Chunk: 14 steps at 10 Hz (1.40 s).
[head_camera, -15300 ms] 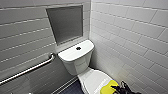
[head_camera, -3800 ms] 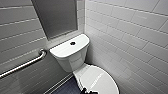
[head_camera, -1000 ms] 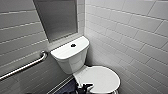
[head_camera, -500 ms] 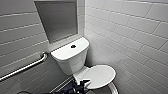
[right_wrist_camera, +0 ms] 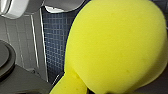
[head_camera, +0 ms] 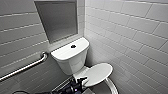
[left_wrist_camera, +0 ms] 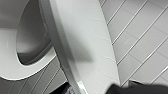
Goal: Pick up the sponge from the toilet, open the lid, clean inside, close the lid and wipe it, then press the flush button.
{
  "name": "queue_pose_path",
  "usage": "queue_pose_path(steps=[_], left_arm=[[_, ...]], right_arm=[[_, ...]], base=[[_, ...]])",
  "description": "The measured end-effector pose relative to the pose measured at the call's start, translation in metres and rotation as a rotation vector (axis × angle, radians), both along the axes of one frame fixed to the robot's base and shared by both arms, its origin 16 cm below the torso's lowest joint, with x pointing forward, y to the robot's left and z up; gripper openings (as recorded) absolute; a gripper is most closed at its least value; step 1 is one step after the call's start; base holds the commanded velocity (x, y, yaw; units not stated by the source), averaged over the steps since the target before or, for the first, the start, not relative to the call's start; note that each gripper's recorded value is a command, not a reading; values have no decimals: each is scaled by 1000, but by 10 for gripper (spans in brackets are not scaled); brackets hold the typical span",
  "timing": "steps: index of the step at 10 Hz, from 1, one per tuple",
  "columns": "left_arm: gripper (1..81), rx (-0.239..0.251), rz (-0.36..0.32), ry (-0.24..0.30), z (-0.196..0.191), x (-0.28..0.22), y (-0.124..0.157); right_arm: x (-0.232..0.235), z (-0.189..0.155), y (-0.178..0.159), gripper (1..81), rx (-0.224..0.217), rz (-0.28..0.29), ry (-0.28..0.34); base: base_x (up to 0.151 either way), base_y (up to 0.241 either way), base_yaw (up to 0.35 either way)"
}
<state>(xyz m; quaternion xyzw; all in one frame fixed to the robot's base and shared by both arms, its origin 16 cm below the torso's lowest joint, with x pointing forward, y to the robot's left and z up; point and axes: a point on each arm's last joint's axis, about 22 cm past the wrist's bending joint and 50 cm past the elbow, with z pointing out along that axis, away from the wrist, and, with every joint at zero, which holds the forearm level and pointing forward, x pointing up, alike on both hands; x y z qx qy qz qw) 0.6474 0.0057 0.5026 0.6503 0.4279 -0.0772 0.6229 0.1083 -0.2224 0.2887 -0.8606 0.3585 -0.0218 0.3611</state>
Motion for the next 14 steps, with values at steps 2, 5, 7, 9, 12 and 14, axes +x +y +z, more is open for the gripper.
queue_pose_path(steps=[2, 5, 7, 9, 12, 14], left_arm=[[811, -35, 56, -8, 12, 13, 17], [811, -69, 130, -29, 27, 35, 46], [811, -73, 191, -74, 39, 56, 75], [811, -32, 256, -72, 30, 70, 115], [811, -29, 303, -80, 34, 77, 140], [811, -41, 299, -78, 36, 73, 137]], right_arm=[[-1, 2, -1, 10, 2, -8, -6], [-1, 2, -5, 10, -3, -6, -7], [-3, 3, -4, 10, -1, -7, -4], [-6, 4, -4, 10, 0, -8, 1], [-6, 4, -3, 10, 0, -8, 0], [-6, 4, -3, 10, 1, -8, 0]], base=[[0, 0, 0], [0, 0, 0], [0, 0, 0], [0, 0, 0], [0, 0, 0], [0, 0, 0]])
